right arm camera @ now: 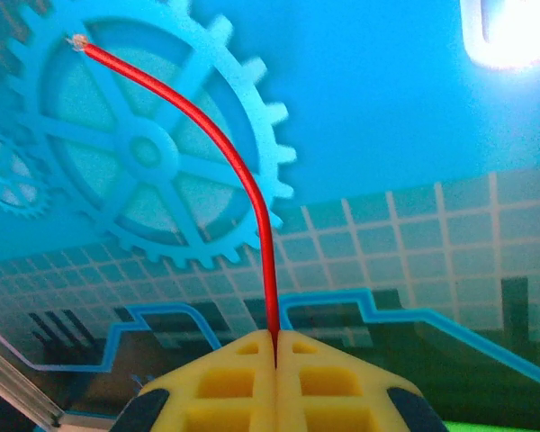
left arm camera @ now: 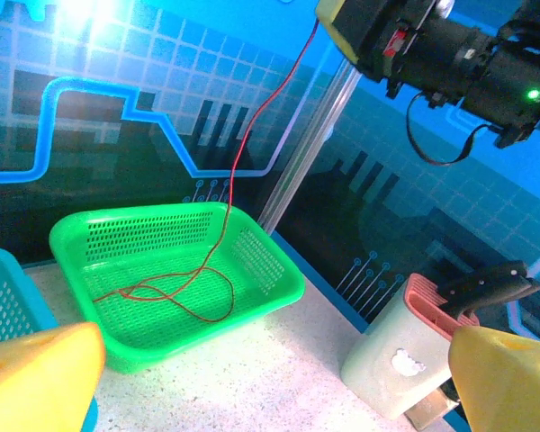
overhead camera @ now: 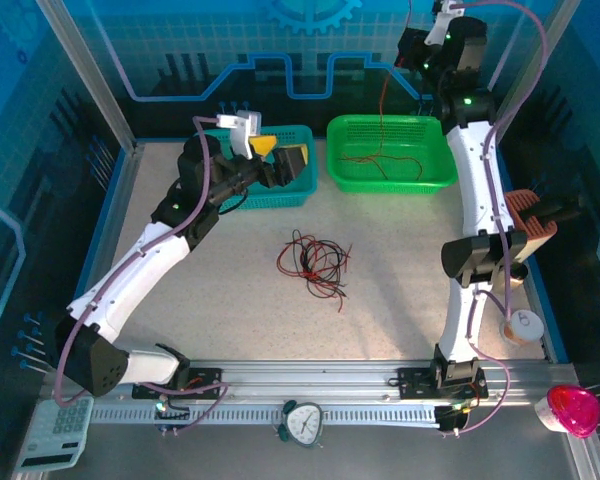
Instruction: Untangle the cables
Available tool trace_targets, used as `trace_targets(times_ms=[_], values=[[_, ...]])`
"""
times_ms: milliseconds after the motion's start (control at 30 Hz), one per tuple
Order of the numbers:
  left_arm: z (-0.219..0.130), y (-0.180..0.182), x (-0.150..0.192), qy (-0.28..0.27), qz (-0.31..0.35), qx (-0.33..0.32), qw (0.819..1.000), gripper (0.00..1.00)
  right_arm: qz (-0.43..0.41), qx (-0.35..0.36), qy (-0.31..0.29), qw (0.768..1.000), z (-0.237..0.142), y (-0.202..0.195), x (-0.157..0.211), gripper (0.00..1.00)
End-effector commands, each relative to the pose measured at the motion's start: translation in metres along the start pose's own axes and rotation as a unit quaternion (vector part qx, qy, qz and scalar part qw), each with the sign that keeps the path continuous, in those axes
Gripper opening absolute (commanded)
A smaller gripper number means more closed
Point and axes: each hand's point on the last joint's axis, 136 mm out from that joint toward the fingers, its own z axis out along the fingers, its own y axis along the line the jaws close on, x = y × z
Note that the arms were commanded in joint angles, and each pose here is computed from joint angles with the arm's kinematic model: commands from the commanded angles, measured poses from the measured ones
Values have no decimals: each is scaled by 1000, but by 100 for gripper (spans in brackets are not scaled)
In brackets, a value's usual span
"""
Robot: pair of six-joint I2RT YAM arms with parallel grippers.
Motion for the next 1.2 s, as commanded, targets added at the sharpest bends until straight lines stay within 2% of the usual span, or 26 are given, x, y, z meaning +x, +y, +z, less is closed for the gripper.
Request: trace_targets(times_ms=[0, 167, 400, 600, 800, 1067, 1133, 1167], values=[[-4, 1, -3, -8, -6, 3, 1000, 99, -8, 37, 40, 998, 29, -32, 45, 0], [-4, 2, 0, -4, -16, 7, 1000, 99, 11, 68, 148, 987, 57, -64, 142, 0], [-9, 0, 3, -2, -30, 9, 1000, 99, 24, 97, 301, 948, 65, -92, 261, 0], [-13, -1, 6, -1, -43, 10, 999, 99, 50, 114, 397, 909, 52, -113, 329, 0], [-15, -1, 8, 1, -54, 10, 998, 99, 66, 145, 453, 877, 31, -138, 363, 0], [-18, -3, 10, 2, -59, 10, 998, 99, 74, 172, 460, 868, 15, -153, 363, 0], [-19, -3, 12, 5, -60, 9, 998, 99, 83, 167, 460, 868, 13, -151, 361, 3], [-19, -3, 11, 5, -60, 8, 998, 99, 85, 162, 457, 870, 13, -149, 359, 7]])
